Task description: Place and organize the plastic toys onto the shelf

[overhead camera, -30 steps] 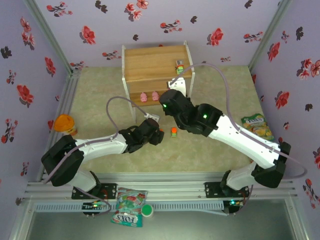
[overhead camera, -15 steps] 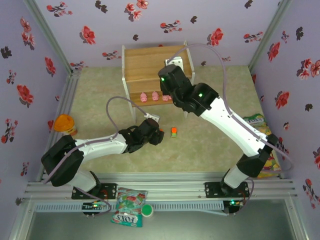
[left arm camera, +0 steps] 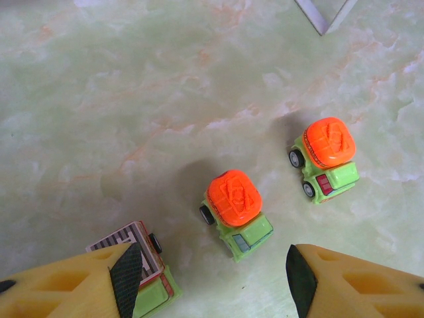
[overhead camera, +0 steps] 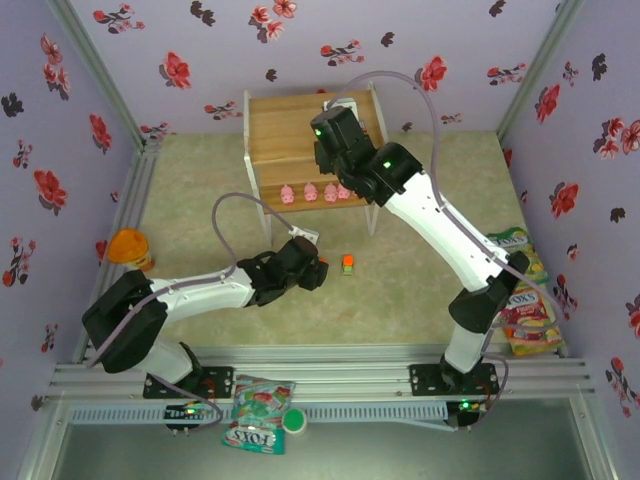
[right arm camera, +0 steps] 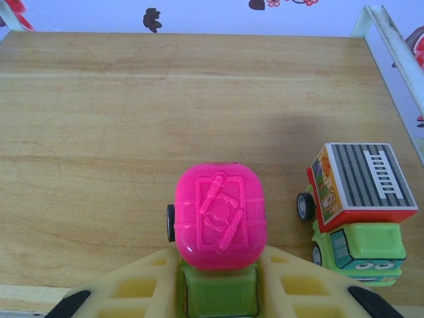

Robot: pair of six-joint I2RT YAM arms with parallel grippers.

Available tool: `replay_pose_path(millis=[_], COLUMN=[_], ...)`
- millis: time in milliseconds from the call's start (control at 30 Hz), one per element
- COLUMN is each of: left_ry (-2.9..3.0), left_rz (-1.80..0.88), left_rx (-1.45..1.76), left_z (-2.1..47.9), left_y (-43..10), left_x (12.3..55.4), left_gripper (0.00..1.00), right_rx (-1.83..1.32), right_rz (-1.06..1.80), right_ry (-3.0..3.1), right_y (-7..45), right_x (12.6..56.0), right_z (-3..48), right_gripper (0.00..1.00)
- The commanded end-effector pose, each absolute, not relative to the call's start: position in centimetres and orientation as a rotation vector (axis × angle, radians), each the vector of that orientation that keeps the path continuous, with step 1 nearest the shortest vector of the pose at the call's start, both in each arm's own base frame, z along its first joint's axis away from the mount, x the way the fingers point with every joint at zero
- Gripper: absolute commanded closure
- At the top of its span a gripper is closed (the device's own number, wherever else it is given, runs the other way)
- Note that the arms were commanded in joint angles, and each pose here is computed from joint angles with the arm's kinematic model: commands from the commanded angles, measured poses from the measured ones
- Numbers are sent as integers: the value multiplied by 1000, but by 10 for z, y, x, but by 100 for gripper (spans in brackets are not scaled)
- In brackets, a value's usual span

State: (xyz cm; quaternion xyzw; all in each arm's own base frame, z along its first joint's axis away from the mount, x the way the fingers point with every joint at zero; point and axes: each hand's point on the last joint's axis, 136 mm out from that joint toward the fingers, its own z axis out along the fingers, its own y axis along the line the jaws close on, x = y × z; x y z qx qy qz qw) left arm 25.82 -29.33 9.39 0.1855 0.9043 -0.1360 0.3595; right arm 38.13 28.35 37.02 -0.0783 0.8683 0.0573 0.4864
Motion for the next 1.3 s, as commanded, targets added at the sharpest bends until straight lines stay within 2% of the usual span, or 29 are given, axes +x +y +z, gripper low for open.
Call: replay_pose_path(millis=[0,633,867,1267], left_ry=[2291,2293,2294,2298], left_rz=[-367,-364,-363,-361], left_rx=[479,480,482,483], left_z=[114,113,112,111], left_y=[-295,-295,-295,-295], left_x=[263,264,264,264], left_gripper=[36,36,36,36], right_rx=[-217,-224,-226,-230], right_rz=[127,96,96,119], right_ry=[2127,2163,2162,2138], right_y=[280,275,275,273], right_x=[384,397,399,394], right_z=[371,357,357,373], right_gripper=[72,70,61,60])
